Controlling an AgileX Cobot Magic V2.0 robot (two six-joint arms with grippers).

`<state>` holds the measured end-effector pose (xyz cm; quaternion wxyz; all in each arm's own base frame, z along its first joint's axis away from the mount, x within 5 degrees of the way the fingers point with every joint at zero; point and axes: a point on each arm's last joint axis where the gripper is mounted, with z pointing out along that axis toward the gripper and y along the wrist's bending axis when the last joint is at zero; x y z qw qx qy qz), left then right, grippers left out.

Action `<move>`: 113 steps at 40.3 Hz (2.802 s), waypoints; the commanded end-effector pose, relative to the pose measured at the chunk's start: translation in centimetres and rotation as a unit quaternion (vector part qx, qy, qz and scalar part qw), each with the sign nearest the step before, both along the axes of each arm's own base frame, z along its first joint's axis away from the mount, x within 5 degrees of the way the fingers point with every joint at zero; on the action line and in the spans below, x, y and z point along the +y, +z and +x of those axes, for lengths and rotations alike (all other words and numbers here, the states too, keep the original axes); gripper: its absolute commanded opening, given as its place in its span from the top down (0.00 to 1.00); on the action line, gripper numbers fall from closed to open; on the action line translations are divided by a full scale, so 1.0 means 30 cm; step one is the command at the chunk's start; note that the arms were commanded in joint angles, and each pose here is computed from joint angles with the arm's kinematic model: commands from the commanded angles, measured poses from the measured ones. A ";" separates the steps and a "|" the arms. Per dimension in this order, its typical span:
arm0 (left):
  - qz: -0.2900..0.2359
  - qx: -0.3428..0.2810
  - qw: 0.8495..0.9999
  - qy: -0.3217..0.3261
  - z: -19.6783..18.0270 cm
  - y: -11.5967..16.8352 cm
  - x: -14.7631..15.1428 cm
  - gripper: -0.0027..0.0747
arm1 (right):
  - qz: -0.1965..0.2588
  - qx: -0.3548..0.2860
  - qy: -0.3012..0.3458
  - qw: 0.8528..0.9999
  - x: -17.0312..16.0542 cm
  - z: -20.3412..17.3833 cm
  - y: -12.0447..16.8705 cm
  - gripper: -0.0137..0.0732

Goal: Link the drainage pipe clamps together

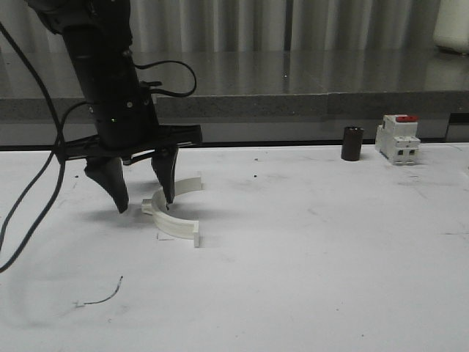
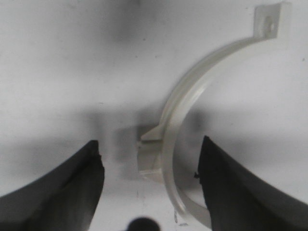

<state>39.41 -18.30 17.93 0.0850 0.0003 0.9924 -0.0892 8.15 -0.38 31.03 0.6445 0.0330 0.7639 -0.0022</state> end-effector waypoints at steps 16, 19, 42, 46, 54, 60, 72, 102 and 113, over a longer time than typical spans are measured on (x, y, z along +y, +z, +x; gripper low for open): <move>-0.001 -0.218 0.971 -0.101 -0.151 0.459 0.089 0.80 | -0.013 -0.048 -0.002 0.999 -0.002 0.005 0.059 0.09; 0.012 -0.232 0.968 -0.095 -0.180 0.473 0.134 0.95 | -0.013 -0.048 -0.002 0.999 -0.002 0.005 0.059 0.09; 0.070 -0.345 0.936 -0.026 -0.558 0.453 0.509 0.99 | -0.013 -0.048 -0.002 0.999 -0.002 0.005 0.059 0.09; 0.059 -0.421 0.905 -0.019 -0.669 0.460 0.523 0.99 | -0.013 -0.048 -0.002 0.999 -0.002 0.005 0.059 0.09; 0.046 -0.561 0.826 -0.010 -0.889 0.450 0.553 0.99 | -0.013 -0.048 -0.002 0.999 -0.002 0.005 0.059 0.09; 0.060 -0.626 0.777 -0.015 -1.033 0.419 0.577 0.99 | -0.013 -0.048 -0.002 0.999 -0.002 0.005 0.059 0.09; 0.056 -0.677 0.734 -0.006 -1.128 0.415 0.591 0.99 | -0.013 -0.048 -0.002 0.999 -0.002 0.005 0.059 0.09; 0.056 -0.676 0.735 -0.006 -1.128 0.414 0.591 0.99 | -0.013 -0.048 -0.002 0.999 -0.002 0.005 0.059 0.09; 0.056 -0.676 0.735 -0.006 -1.128 0.414 0.591 0.99 | -0.013 -0.048 -0.002 0.999 -0.002 0.005 0.059 0.09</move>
